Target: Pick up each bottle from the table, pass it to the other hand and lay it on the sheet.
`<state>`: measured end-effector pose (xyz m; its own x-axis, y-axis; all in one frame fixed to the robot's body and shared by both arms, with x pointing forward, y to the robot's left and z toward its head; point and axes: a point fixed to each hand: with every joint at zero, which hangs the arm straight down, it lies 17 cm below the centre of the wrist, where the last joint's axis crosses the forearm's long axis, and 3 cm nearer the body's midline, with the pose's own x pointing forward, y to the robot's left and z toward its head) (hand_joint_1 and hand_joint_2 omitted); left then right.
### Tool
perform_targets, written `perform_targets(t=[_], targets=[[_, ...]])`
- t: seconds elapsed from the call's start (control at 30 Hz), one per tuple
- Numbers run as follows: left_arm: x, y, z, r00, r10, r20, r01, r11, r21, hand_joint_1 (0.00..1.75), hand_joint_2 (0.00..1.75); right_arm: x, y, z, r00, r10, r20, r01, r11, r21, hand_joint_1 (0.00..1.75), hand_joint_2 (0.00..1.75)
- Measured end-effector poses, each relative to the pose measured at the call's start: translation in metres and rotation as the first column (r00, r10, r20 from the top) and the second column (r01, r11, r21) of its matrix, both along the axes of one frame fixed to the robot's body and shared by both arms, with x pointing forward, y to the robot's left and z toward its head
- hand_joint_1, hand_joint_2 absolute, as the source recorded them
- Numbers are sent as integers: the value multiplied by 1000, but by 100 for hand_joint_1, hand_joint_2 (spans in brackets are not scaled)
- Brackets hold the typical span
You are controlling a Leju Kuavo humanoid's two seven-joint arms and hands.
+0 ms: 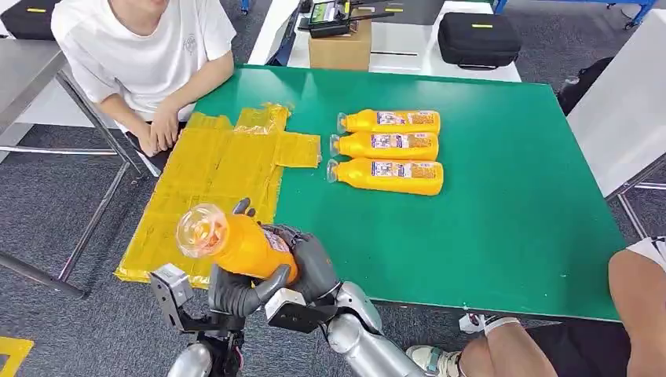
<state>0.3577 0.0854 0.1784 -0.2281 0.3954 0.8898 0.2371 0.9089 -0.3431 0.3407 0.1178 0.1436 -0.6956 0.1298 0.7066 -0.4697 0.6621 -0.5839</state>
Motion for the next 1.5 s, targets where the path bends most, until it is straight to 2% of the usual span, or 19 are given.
perform_targets(t=[0.27,0.3,0.63,0.8,1.23,1.37,1.5], targets=[[3,5,2,1000,8,4,-8,1000,-22,175,175,-1,2,-1,1000,9,-16,-9,1000,5,0,175],[3,5,2,1000,9,4,-9,1000,-22,175,175,-1,2,-1,1000,8,-16,-8,1000,5,0,0],[11,12,2,998,58,-10,-58,998,6,175,175,9,-7,5,994,-89,57,89,996,3,0,0],[21,17,-5,995,88,-53,-87,996,25,175,175,13,-11,9,984,-143,105,143,990,10,0,0],[28,22,-7,992,114,-58,-111,993,43,175,175,13,-14,0,982,-161,98,162,987,-6,0,0],[37,35,-6,977,215,8,-212,955,206,175,175,12,-11,9,971,-174,166,179,984,-11,0,0],[53,54,1,949,281,142,-314,859,404,175,175,14,-5,13,965,-166,204,179,983,-46,0,0]])
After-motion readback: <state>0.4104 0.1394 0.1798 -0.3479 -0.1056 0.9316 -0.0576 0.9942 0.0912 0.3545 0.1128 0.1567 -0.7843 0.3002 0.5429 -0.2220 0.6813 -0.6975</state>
